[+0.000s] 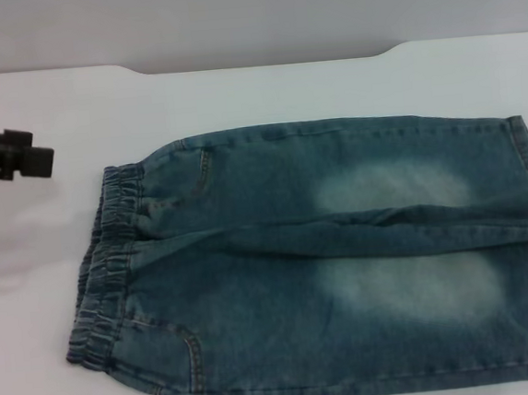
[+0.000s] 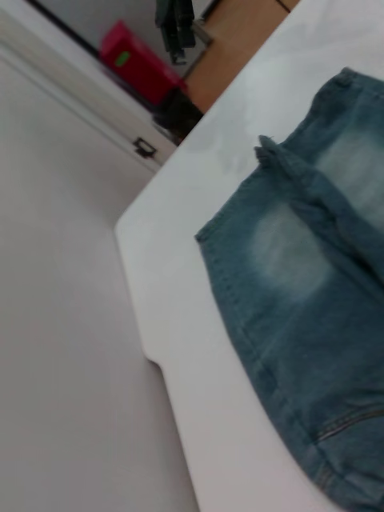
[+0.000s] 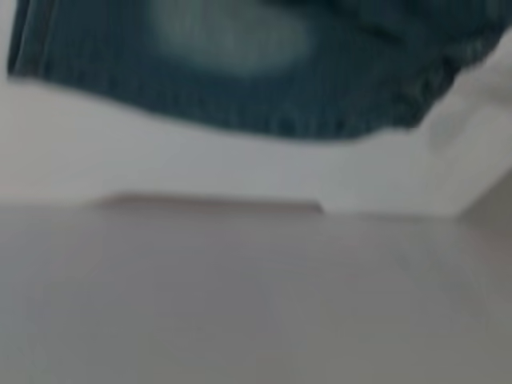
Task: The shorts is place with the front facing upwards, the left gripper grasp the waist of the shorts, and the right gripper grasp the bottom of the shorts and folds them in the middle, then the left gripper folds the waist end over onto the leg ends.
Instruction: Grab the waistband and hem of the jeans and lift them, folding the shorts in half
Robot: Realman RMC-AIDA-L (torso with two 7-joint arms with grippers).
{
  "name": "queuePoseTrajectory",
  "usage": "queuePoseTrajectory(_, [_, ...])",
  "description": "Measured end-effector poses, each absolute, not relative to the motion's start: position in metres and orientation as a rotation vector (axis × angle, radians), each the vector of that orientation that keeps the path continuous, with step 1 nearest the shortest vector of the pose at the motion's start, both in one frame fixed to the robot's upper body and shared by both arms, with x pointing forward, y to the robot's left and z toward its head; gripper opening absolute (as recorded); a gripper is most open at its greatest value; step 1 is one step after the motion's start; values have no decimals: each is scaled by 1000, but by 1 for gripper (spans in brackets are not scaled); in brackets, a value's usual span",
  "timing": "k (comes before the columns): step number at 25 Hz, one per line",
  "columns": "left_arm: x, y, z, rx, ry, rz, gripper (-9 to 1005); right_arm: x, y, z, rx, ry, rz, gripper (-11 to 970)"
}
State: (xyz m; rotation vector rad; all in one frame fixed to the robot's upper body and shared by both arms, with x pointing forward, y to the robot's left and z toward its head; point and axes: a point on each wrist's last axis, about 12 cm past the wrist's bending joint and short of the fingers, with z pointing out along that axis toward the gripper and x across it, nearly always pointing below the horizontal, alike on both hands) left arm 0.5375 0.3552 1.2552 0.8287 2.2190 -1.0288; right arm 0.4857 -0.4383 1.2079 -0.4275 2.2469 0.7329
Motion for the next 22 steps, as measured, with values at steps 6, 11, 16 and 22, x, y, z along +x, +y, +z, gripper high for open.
queuePoseTrajectory(6, [524,353,1244,818,2321,-1027,690,478,-427,1210,-530,2355,750,477])
queuePoseTrajectory(11, [513,350,1224,823,2461,-979,687,478,-421,1206,-619,2468,725,476])
queuePoseTrajectory(16, [510,349,1210,815,2519,-931,683,483,-409,1196,-703,2567,714,475])
queuePoseTrajectory(22, [507,346,1198,806,2527,-934,680,489,-394,1185,-785,2636,709,475])
